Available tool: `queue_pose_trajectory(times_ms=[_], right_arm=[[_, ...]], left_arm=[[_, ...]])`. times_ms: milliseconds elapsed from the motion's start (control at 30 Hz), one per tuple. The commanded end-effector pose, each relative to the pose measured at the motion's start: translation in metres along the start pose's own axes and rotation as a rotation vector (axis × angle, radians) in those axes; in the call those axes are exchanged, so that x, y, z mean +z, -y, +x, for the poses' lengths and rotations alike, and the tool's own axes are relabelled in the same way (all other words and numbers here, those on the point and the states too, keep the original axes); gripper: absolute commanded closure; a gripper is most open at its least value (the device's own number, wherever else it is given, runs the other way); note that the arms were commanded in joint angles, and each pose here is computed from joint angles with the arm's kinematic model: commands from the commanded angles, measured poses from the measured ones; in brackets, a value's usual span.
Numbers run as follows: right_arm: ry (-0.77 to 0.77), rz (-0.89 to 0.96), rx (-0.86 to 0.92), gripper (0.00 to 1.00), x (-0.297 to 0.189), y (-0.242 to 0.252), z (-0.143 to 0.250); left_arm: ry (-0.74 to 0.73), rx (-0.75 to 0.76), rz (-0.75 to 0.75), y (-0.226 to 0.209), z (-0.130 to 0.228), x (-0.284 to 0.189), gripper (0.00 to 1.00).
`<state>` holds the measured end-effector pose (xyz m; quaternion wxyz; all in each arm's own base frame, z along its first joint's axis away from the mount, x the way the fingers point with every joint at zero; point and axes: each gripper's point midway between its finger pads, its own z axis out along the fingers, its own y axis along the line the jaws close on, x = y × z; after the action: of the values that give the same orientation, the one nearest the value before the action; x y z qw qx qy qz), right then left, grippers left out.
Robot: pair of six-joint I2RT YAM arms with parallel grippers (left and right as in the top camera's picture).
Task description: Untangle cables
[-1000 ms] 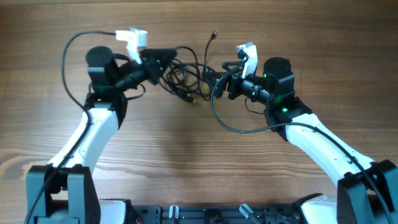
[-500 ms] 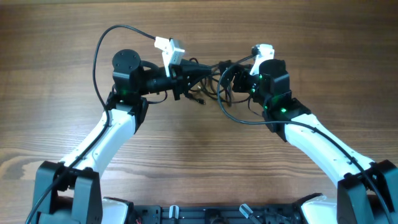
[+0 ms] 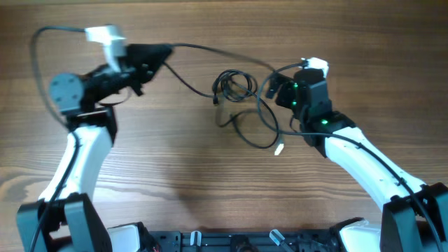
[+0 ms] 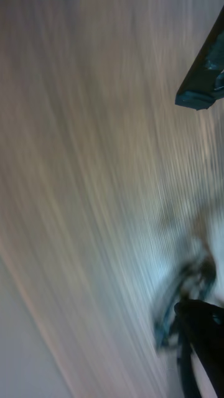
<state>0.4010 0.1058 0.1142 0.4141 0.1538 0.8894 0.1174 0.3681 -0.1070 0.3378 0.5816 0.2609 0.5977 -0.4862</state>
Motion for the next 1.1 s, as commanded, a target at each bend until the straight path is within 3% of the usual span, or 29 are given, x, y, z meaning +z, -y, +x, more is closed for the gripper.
queue_pose_trajectory(times_ms=[0,367,467,500,600,667,800,833,867,933,967,1000,1033,1067], right_arm=[[0.026,0.096,0.034,0.0,0.004,0.027,-0.004],[-0.058,-0.051,0.05,0.0,0.005,0.002,0.008],[-0.09,-0.235,-0.061,0.0,0.0,-0.031,0.011],[-0.092,-0.282,-0.07,0.0,-0.002,-0.04,0.011],[-0.095,-0.386,-0.096,0.0,-0.009,-0.058,0.01],[-0.091,-0.511,-0.179,0.0,-0.018,-0.078,0.01],[-0.105,-0.579,-0.322,0.0,-0.024,-0.085,0.021],[-0.109,-0.575,-0.357,0.0,-0.023,-0.083,0.024],[-0.123,-0.576,-0.396,0.0,-0.024,-0.081,0.03],[-0.165,-0.678,-0.462,0.0,-0.034,-0.09,0.044],[-0.173,-0.704,-0.477,0.0,-0.037,-0.092,0.047],[-0.181,-0.71,-0.486,0.0,-0.038,-0.092,0.049],[-0.197,-0.706,-0.526,0.0,-0.037,-0.088,0.056],[-0.223,-0.699,-0.553,0.01,-0.033,-0.083,0.065]], left_arm=[[0.073,-0.027,-0.096,-0.012,-0.031,-0.024,0.96],[0.068,-0.06,-0.116,-0.019,-0.03,-0.03,0.96],[0.1,-0.156,-0.278,-0.057,-0.023,-0.049,0.96],[0.108,-0.243,-0.413,-0.086,-0.01,-0.065,0.96],[0.076,-0.365,-0.635,-0.123,0.024,-0.092,0.96],[0.003,-0.404,-0.753,-0.137,0.053,-0.107,0.96],[-0.112,-0.5,-0.974,-0.151,0.099,-0.138,0.96],[-0.132,-0.528,-1.001,-0.151,0.108,-0.143,0.89],[-0.151,-0.561,-1.024,-0.15,0.116,-0.147,0.7],[-0.177,-0.603,-1.032,-0.146,0.126,-0.149,0.67],[-0.182,-0.611,-1.034,-0.146,0.128,-0.149,0.56],[-0.186,-0.618,-1.035,-0.145,0.129,-0.15,0.41],[-0.195,-0.632,-1.037,-0.144,0.132,-0.15,0.19],[-0.206,-0.65,-1.04,-0.142,0.136,-0.151,0.04]])
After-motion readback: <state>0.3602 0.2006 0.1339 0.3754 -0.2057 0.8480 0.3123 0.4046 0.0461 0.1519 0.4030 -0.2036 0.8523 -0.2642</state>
